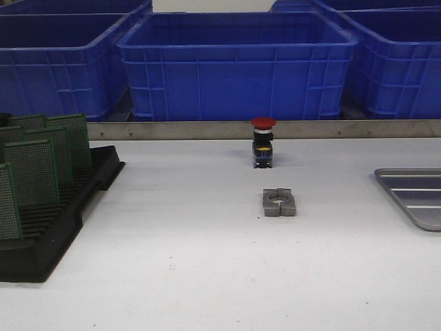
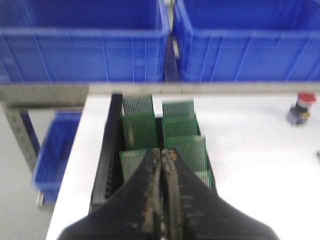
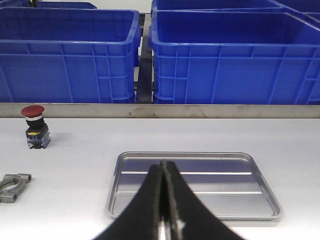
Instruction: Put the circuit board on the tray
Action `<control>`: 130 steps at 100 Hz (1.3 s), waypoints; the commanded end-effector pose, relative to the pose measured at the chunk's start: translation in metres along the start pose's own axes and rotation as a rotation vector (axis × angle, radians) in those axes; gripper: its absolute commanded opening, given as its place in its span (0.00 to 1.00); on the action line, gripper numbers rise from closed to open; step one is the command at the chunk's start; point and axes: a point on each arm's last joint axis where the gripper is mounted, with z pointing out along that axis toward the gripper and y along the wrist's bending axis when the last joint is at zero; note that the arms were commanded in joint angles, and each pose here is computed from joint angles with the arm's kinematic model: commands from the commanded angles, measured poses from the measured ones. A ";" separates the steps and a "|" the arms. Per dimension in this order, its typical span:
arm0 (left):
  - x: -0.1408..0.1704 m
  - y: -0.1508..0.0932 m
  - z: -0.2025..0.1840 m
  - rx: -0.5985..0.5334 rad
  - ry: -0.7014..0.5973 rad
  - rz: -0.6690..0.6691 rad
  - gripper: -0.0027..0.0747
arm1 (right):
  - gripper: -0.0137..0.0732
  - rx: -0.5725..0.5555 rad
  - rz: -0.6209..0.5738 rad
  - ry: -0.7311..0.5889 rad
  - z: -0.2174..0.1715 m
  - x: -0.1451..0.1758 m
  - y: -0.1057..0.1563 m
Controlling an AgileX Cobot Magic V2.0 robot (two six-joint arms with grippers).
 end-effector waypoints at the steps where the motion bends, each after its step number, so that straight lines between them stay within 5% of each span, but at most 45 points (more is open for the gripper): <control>1: -0.023 -0.001 0.012 -0.002 0.039 -0.016 0.01 | 0.09 -0.005 -0.004 -0.105 -0.002 -0.009 0.001; 20: -0.042 0.000 0.049 -0.008 0.205 -0.022 0.08 | 0.09 -0.005 -0.004 -0.105 -0.002 -0.009 0.001; 39: -0.053 0.003 0.089 0.001 0.331 0.067 0.49 | 0.09 -0.005 -0.004 -0.105 -0.002 -0.009 0.001; 49: -0.057 0.004 0.111 0.016 0.414 0.124 0.62 | 0.09 -0.005 -0.004 -0.105 -0.002 -0.009 0.001; 71: -0.066 0.003 0.154 0.139 0.548 0.378 0.63 | 0.09 -0.005 -0.004 -0.105 -0.002 -0.009 0.001; 90: -0.050 -0.002 0.176 0.473 0.731 0.861 0.60 | 0.09 -0.005 -0.004 -0.105 -0.002 -0.009 0.001; 105: -0.041 -0.014 0.190 0.681 0.658 1.129 0.52 | 0.09 -0.005 -0.004 -0.105 -0.002 -0.009 0.001; 130: -0.029 -0.031 0.219 0.766 0.568 1.149 0.49 | 0.09 -0.005 -0.004 -0.105 -0.002 -0.009 0.001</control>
